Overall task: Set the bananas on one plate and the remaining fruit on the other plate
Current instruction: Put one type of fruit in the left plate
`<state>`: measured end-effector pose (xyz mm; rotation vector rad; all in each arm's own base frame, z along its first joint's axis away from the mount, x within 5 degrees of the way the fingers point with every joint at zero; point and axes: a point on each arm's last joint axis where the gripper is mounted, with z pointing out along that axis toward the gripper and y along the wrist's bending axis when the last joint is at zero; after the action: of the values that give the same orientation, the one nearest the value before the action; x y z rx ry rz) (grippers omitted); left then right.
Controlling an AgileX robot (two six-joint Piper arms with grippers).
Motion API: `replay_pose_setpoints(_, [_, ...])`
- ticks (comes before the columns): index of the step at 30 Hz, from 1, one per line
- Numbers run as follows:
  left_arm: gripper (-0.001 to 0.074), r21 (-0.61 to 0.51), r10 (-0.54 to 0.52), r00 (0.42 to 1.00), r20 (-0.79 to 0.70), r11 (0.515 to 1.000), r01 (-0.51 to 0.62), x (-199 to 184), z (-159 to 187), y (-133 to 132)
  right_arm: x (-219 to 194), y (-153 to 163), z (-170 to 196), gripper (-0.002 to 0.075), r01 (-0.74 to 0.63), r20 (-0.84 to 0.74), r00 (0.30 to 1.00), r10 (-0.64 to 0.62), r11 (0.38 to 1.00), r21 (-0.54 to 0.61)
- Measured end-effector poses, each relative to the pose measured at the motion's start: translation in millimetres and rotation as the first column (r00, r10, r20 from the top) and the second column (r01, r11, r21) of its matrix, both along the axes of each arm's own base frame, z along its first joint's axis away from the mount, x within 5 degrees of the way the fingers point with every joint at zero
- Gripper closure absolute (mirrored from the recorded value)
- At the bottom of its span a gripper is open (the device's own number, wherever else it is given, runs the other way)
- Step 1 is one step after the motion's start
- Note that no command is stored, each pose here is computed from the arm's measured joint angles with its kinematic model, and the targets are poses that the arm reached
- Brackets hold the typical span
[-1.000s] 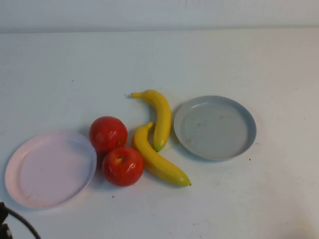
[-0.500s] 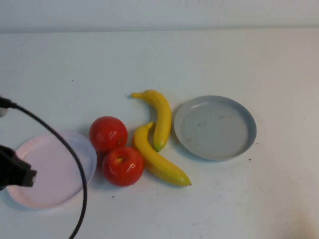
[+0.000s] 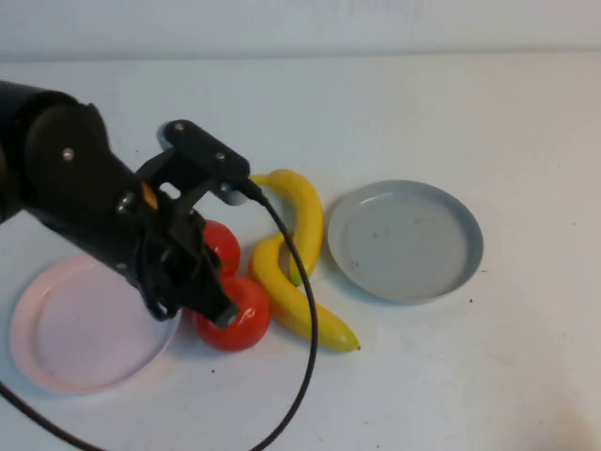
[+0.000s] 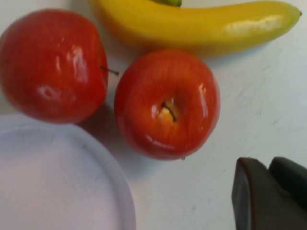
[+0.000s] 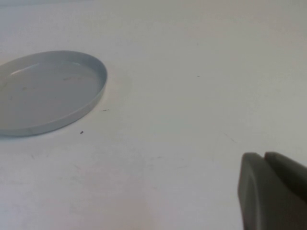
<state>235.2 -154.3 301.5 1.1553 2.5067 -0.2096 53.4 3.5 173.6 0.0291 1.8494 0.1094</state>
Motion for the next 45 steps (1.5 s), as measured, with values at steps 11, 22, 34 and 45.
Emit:
replay_pose_setpoints(11, [0.0090,0.085,-0.037,0.998,-0.047,0.996,0.041,39,-29,-27,0,0,0,0.0743,0.000,0.000,1.000,0.000,1.000,0.000])
replay_pose_setpoints(22, [0.0066,0.155,-0.012,0.999,-0.048,0.988,0.019,50,-47,-27,0,0,0,0.0743,0.000,0.000,1.000,0.000,1.000,0.000])
replay_pose_setpoints(34, [0.0066,0.168,-0.011,0.998,-0.060,0.986,0.021,60,-68,-33,0,0,0,0.0743,0.000,0.000,1.000,0.000,1.000,0.000])
replay_pose_setpoints(45, [0.0066,0.173,-0.009,0.998,-0.065,0.985,0.020,67,-80,-37,0,0,0,0.0743,0.000,0.000,1.000,0.000,1.000,0.000])
